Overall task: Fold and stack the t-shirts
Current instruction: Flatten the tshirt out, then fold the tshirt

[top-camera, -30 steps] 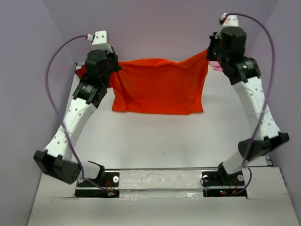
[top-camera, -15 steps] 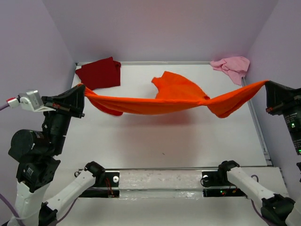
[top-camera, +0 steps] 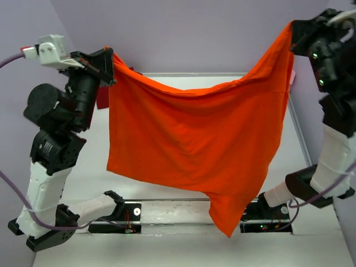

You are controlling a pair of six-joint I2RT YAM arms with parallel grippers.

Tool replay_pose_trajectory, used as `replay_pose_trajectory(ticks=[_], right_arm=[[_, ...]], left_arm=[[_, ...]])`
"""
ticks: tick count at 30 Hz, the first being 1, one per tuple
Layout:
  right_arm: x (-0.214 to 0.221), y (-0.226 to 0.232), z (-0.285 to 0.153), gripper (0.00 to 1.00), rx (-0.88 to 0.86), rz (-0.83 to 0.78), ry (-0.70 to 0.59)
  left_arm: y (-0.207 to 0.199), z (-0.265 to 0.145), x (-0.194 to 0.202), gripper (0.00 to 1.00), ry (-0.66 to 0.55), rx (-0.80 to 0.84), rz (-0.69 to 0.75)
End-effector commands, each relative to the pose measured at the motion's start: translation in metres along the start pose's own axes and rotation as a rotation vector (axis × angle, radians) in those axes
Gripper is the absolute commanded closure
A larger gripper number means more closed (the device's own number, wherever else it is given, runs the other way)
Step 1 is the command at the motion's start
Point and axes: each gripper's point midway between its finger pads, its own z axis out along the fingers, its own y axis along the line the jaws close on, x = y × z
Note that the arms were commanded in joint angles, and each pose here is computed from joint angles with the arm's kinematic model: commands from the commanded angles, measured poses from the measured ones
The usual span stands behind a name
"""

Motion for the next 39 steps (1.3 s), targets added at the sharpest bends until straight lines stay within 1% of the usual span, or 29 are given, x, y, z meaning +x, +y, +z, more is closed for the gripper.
replay_pose_trajectory(ticks=[1, 2, 3, 5, 6, 8, 9, 10, 11, 12, 13, 14, 15, 16, 17, 18, 20, 21, 23, 24, 28, 31, 32, 34, 35, 36, 37, 38, 39], right_arm=[[0.076, -0.018, 0.071, 1.00, 0.133, -0.084, 0.135], [0.094, -0.026, 0.083, 1.00, 0.175, -0.103, 0.159], [0.134, -0.032, 0.102, 1.00, 0.193, -0.129, 0.199], [0.178, -0.046, 0.116, 1.00, 0.241, -0.189, 0.240], [0.224, -0.059, 0.130, 1.00, 0.271, -0.226, 0.295], [0.267, -0.076, 0.140, 1.00, 0.320, -0.262, 0.361], [0.292, -0.080, 0.145, 1.00, 0.323, -0.281, 0.390], [0.325, -0.091, 0.153, 1.00, 0.338, -0.308, 0.441], [0.343, -0.096, 0.157, 1.00, 0.349, -0.328, 0.463], [0.358, -0.098, 0.164, 1.00, 0.347, -0.334, 0.463], [0.376, -0.109, 0.166, 1.00, 0.369, -0.345, 0.490], [0.405, -0.123, 0.170, 1.00, 0.393, -0.351, 0.532], [0.417, -0.128, 0.175, 1.00, 0.395, -0.343, 0.540], [0.429, -0.129, 0.177, 1.00, 0.398, -0.337, 0.552], [0.447, -0.143, 0.183, 1.00, 0.411, -0.332, 0.571], [0.456, -0.144, 0.185, 1.00, 0.412, -0.329, 0.581], [0.469, -0.149, 0.190, 1.00, 0.413, -0.325, 0.596], [0.478, -0.157, 0.193, 1.00, 0.421, -0.324, 0.606], [0.489, -0.154, 0.196, 1.00, 0.398, -0.313, 0.620], [0.491, -0.155, 0.197, 1.00, 0.398, -0.315, 0.623], [0.497, -0.152, 0.191, 1.00, 0.376, -0.308, 0.645], [0.502, -0.151, 0.177, 1.00, 0.373, -0.291, 0.682], [0.491, -0.148, 0.174, 1.00, 0.368, -0.277, 0.670], [0.488, -0.147, 0.163, 1.00, 0.370, -0.257, 0.686], [0.498, -0.149, 0.150, 1.00, 0.374, -0.251, 0.718], [0.484, -0.145, 0.145, 1.00, 0.367, -0.234, 0.702], [0.492, -0.148, 0.131, 1.00, 0.377, -0.234, 0.732], [0.490, -0.147, 0.126, 1.00, 0.375, -0.225, 0.734], [0.477, -0.145, 0.120, 1.00, 0.378, -0.209, 0.718]], left_arm=[[0.018, 0.047, 0.040, 1.00, 0.017, -0.114, 0.102], [0.020, 0.058, 0.058, 1.00, 0.048, -0.102, 0.106], [0.045, 0.077, 0.087, 1.00, 0.085, -0.148, 0.127], [0.066, 0.091, 0.118, 1.00, 0.114, -0.169, 0.114], [0.090, 0.103, 0.144, 1.00, 0.116, -0.201, 0.111], [0.114, 0.114, 0.177, 1.00, 0.147, -0.246, 0.121], [0.133, 0.126, 0.214, 1.00, 0.196, -0.276, 0.140], [0.151, 0.131, 0.228, 1.00, 0.212, -0.312, 0.150], [0.161, 0.136, 0.244, 1.00, 0.228, -0.323, 0.162], [0.180, 0.144, 0.276, 1.00, 0.270, -0.348, 0.177], [0.191, 0.149, 0.292, 1.00, 0.287, -0.368, 0.171], [0.205, 0.153, 0.302, 1.00, 0.298, -0.383, 0.175], [0.221, 0.159, 0.328, 1.00, 0.324, -0.407, 0.182], [0.231, 0.163, 0.340, 1.00, 0.334, -0.420, 0.196], [0.246, 0.170, 0.365, 1.00, 0.381, -0.434, 0.205], [0.257, 0.168, 0.383, 1.00, 0.414, -0.449, 0.209], [0.264, 0.181, 0.394, 1.00, 0.430, -0.444, 0.209], [0.271, 0.188, 0.407, 1.00, 0.441, -0.445, 0.201], [0.275, 0.195, 0.419, 1.00, 0.452, -0.436, 0.199], [0.280, 0.200, 0.429, 1.00, 0.467, -0.438, 0.201], [0.287, 0.206, 0.446, 1.00, 0.504, -0.429, 0.188], [0.287, 0.203, 0.445, 1.00, 0.506, -0.423, 0.180], [0.290, 0.200, 0.445, 1.00, 0.508, -0.431, 0.181], [0.289, 0.194, 0.438, 1.00, 0.501, -0.438, 0.183], [0.292, 0.191, 0.434, 1.00, 0.495, -0.441, 0.182], [0.287, 0.191, 0.423, 1.00, 0.478, -0.429, 0.176], [0.289, 0.184, 0.424, 1.00, 0.479, -0.435, 0.169], [0.288, 0.179, 0.422, 1.00, 0.477, -0.436, 0.164], [0.281, 0.178, 0.410, 1.00, 0.453, -0.422, 0.153]])
